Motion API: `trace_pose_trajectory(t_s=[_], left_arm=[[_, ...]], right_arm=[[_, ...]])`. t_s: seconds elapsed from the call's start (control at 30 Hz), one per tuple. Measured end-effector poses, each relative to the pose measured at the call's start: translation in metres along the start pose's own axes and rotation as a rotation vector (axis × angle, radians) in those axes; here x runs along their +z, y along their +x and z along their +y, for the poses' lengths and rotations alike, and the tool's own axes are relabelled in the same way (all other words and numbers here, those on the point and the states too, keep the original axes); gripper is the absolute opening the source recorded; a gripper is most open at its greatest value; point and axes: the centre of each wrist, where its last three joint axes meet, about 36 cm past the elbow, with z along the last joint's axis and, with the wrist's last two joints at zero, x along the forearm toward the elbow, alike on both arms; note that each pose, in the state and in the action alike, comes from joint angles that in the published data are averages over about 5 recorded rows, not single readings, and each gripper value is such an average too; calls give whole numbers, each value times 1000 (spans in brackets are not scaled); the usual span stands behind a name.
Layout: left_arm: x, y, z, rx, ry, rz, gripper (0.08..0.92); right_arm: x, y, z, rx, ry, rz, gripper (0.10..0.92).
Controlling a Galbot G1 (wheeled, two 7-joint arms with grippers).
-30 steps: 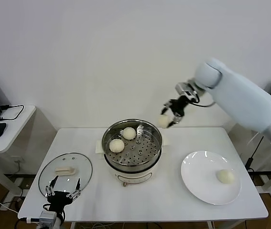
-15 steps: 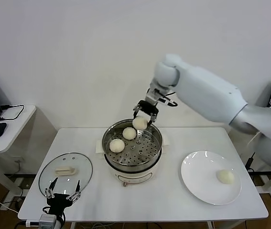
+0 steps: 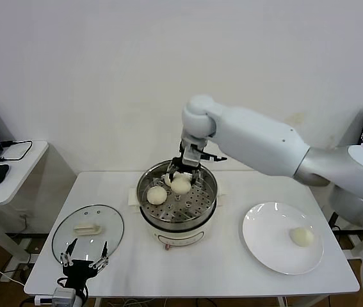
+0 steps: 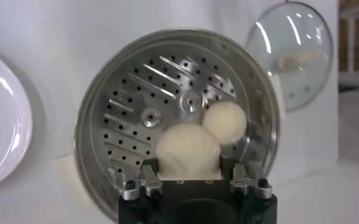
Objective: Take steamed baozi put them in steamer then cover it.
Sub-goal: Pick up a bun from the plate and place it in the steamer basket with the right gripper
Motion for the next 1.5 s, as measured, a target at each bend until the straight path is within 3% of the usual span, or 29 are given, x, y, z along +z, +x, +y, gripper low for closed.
trace_pose_trajectory(t_s=[1.07, 1.3, 1.5], left_arm=[[-2, 1, 2, 1, -1, -6, 823], [-4, 1, 3, 4, -6, -10, 823], [-7, 1, 3, 12, -11, -19, 823]], right_arm=[[-58, -73, -29, -65, 158, -29, 621], [-58, -66, -26, -42, 127, -24, 793], [-48, -37, -15, 16, 26, -22, 822]])
